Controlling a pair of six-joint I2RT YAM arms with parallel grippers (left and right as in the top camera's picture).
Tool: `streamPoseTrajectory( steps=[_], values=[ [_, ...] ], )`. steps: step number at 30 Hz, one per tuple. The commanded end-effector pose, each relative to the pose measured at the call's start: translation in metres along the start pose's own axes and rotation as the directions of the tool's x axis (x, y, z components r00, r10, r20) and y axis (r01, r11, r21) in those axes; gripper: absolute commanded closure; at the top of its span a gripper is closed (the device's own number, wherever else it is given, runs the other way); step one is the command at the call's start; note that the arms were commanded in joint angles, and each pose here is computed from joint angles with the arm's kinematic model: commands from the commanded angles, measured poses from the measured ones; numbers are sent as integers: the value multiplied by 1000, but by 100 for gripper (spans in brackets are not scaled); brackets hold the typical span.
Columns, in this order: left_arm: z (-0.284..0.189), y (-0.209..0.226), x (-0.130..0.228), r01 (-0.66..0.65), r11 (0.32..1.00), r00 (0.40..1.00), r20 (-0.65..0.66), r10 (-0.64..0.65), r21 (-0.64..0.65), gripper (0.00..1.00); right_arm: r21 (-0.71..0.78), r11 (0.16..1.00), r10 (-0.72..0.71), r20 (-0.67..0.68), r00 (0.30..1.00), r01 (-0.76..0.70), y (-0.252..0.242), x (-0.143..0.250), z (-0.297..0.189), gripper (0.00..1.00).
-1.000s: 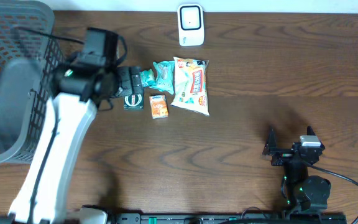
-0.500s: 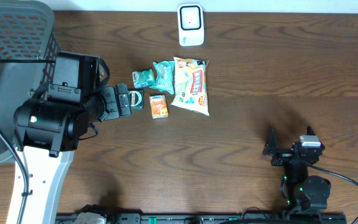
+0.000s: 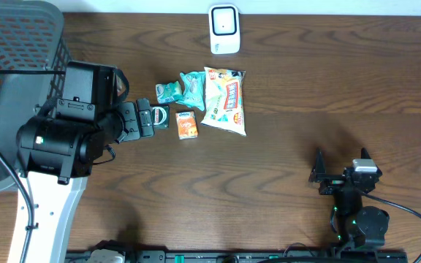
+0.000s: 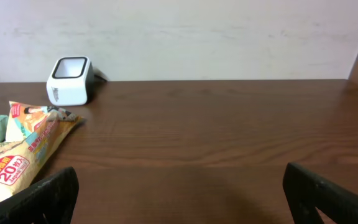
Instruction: Scan the item barcode
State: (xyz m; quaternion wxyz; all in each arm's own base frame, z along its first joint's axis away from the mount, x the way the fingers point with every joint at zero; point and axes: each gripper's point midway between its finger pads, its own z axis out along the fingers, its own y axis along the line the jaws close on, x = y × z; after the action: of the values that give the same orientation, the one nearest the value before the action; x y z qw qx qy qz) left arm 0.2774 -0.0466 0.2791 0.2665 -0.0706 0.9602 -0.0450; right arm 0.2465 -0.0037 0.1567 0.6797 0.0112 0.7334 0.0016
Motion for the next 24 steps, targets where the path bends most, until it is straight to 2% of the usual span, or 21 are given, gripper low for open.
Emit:
streamPoseTrajectory(
  steps=[1,9,11,12,15,17,20,24],
  values=[
    [-3,1,-3,-2,1000,1000,14,3,-7,2,-7,1000,-8,-1,1000,8,2,1,0,1],
    [-3,1,-3,-2,1000,1000,14,3,-7,2,-11,1000,-6,7,1000,6,2,-1,0,1],
    [-3,1,-3,-2,1000,1000,14,3,-7,2,-61,998,37,28,999,-35,11,-7,-1,1],
    [-3,1,-3,-2,1000,1000,14,3,-7,2,-135,987,89,36,995,-84,23,-11,-2,1],
    [-3,1,-3,-2,1000,1000,14,3,-7,2,-400,885,237,-51,970,-238,69,-13,-15,1],
    [-3,1,-3,-2,1000,1000,14,3,-7,2,-515,797,312,-98,945,-316,90,-22,-26,1],
    [-3,1,-3,-2,1000,1000,14,3,-7,2,-555,703,447,-142,883,-445,96,-39,-33,1],
    [-3,1,-3,-2,1000,1000,14,3,-7,3,-522,615,586,-199,786,-591,92,-48,-32,1]
  ],
)
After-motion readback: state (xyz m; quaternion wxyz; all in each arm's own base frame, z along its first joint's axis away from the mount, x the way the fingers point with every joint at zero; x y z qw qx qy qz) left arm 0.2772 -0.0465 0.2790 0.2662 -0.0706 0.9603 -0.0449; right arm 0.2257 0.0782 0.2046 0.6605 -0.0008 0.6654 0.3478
